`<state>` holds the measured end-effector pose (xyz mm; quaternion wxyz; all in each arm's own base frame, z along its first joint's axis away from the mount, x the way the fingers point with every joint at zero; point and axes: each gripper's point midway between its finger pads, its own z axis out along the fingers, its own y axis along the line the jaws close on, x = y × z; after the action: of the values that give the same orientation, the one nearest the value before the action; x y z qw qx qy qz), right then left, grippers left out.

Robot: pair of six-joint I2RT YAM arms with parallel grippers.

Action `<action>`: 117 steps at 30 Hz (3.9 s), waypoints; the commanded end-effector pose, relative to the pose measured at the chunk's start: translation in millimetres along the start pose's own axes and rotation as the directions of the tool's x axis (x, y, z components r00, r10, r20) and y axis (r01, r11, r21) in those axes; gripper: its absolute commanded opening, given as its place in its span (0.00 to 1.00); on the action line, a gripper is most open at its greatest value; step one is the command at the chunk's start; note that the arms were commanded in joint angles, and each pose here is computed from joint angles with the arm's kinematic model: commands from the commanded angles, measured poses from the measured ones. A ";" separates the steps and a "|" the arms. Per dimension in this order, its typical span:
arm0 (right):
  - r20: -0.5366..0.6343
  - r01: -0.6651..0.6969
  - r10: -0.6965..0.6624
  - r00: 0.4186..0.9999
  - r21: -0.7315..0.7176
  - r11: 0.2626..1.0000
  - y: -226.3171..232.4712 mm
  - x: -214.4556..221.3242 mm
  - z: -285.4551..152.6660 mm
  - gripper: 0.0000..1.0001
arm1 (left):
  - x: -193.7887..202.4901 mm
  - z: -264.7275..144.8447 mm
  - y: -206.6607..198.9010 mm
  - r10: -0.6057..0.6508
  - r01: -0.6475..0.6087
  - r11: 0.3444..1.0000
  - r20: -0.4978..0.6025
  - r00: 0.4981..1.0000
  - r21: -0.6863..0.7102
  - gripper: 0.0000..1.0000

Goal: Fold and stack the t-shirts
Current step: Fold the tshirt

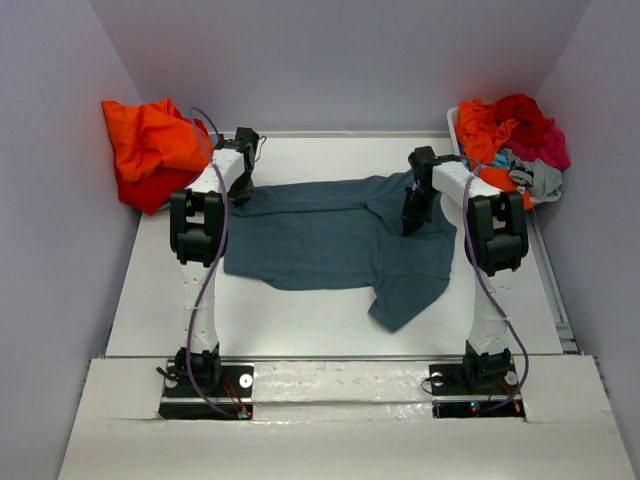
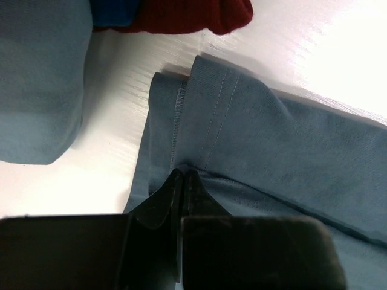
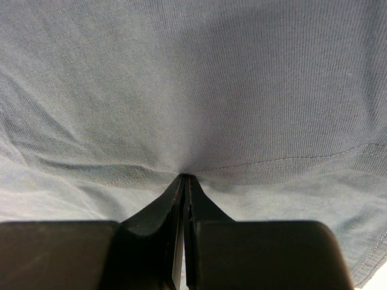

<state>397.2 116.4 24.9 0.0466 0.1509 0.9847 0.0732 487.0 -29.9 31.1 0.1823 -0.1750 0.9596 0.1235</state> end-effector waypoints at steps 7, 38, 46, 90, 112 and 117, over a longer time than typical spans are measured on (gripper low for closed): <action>-0.010 0.013 -0.013 1.000 -0.004 1.000 3.7 1.1 11.0 0.08 | -19.6 -52.7 13.1 -0.039 0.037 0.999 0.065 0.997 0.031 0.06; -0.014 0.014 -0.014 1.000 -0.012 1.000 6.9 -1.1 9.2 0.08 | 63.0 -85.9 1.3 0.025 -0.020 0.988 -0.027 0.999 0.152 0.06; -0.013 0.017 -0.018 1.000 -0.013 1.000 6.5 -0.2 7.5 0.08 | 58.3 -80.9 -2.1 0.006 -0.003 0.989 -0.016 1.000 0.147 0.07; -0.035 -0.003 0.003 0.999 0.017 1.000 -1.8 9.7 10.9 0.08 | 57.0 -57.4 34.5 -0.071 0.079 0.987 -0.067 0.995 0.137 0.06; -0.035 -0.040 0.042 0.998 0.055 0.998 -15.1 26.0 6.8 0.10 | 76.1 -67.5 35.2 -0.036 0.048 0.981 -0.068 0.997 0.186 0.49; -0.043 -0.036 0.038 0.998 0.052 0.998 -13.4 24.4 9.3 0.10 | 62.3 -75.5 37.8 -0.047 0.051 0.983 -0.024 0.999 0.178 0.66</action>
<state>375.7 114.0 21.2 0.0317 0.1739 0.9818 0.0696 385.2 -38.3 46.6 0.1449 -0.1846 0.9715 0.0329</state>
